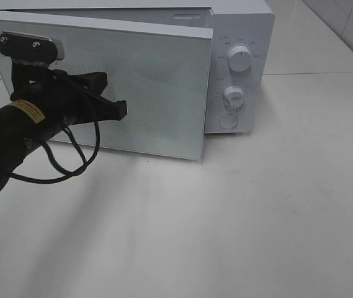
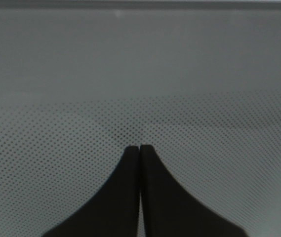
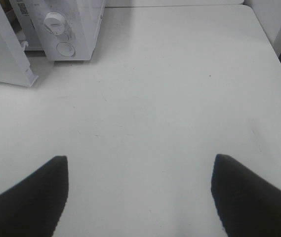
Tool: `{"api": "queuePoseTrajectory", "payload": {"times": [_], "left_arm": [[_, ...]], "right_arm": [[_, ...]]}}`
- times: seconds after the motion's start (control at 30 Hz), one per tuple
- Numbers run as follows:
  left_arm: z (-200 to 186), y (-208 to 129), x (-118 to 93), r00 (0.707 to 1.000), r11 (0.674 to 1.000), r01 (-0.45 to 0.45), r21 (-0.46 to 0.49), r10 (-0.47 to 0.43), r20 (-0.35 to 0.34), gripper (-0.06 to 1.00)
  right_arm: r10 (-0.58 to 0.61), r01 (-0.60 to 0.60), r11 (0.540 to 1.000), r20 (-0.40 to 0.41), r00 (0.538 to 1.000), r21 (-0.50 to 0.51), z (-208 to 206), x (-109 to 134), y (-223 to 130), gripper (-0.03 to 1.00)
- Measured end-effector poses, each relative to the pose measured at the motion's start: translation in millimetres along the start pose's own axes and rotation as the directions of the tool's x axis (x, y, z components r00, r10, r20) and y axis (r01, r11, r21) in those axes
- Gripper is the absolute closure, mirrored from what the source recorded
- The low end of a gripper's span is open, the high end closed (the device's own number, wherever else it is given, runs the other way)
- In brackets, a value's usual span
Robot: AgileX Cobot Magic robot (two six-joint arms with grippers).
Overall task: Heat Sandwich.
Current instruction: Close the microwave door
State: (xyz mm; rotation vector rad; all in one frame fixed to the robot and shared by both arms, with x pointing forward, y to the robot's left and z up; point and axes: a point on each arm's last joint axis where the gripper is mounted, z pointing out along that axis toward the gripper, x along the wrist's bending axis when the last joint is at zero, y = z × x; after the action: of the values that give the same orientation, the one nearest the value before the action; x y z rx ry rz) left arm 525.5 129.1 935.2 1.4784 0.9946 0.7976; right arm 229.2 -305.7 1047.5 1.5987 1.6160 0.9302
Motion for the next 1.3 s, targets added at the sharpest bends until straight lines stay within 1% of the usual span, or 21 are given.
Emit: {"api": "queuePoseTrajectory", "payload": {"times": [0.13, 0.47, 0.57, 0.6, 0.77, 0.87, 0.93, 1.03, 1.23, 1.3], "left_arm": [[18.8, 5.9, -5.8, 1.000, 1.000, 0.006, 0.000, -0.006, -0.018, 0.94], [44.0, 9.4, -11.5, 1.000, 1.000, 0.002, 0.004, -0.002, -0.010, 0.94], [49.5, 7.8, -17.7, 1.000, 1.000, -0.006, 0.009, 0.006, 0.010, 0.94], [53.3, 7.2, -21.4, 1.000, 1.000, -0.015, 0.016, 0.014, 0.027, 0.94], [60.6, 11.2, -28.7, 0.999, 0.999, -0.024, 0.029, 0.022, 0.049, 0.94], [64.4, 15.1, -30.0, 0.998, 0.999, -0.029, 0.031, 0.027, 0.053, 0.94], [71.2, 17.5, -34.1, 0.997, 0.998, -0.050, 0.028, 0.048, 0.067, 0.94], [76.6, 20.3, -35.2, 0.997, 0.999, -0.050, 0.019, 0.049, 0.066, 0.94], [87.2, 20.7, -46.1, 0.993, 0.997, -0.069, 0.028, 0.066, 0.097, 0.94], [87.4, 20.6, -46.3, 0.993, 0.997, -0.072, 0.027, 0.069, 0.099, 0.94]], "right_arm": [[0.000, 0.000, 1.000, 0.000, 1.000, 0.000, 0.0, 0.0, 0.0, 0.20], [0.000, 0.000, 1.000, 0.000, 1.000, 0.000, 0.0, 0.0, 0.0, 0.20], [0.000, 0.000, 1.000, 0.000, 1.000, 0.000, 0.0, 0.0, 0.0, 0.20], [0.000, 0.000, 1.000, 0.000, 1.000, 0.000, 0.0, 0.0, 0.0, 0.20], [0.000, 0.000, 1.000, 0.000, 1.000, 0.000, 0.0, 0.0, 0.0, 0.20], [0.000, 0.000, 1.000, 0.000, 1.000, 0.000, 0.0, 0.0, 0.0, 0.20], [0.000, 0.000, 1.000, 0.000, 1.000, 0.000, 0.0, 0.0, 0.0, 0.20], [0.000, 0.000, 1.000, 0.000, 1.000, 0.000, 0.0, 0.0, 0.0, 0.20], [0.000, 0.000, 1.000, 0.000, 1.000, 0.000, 0.0, 0.0, 0.0, 0.20], [0.000, 0.000, 1.000, 0.000, 1.000, 0.000, 0.0, 0.0, 0.0, 0.20]]}}
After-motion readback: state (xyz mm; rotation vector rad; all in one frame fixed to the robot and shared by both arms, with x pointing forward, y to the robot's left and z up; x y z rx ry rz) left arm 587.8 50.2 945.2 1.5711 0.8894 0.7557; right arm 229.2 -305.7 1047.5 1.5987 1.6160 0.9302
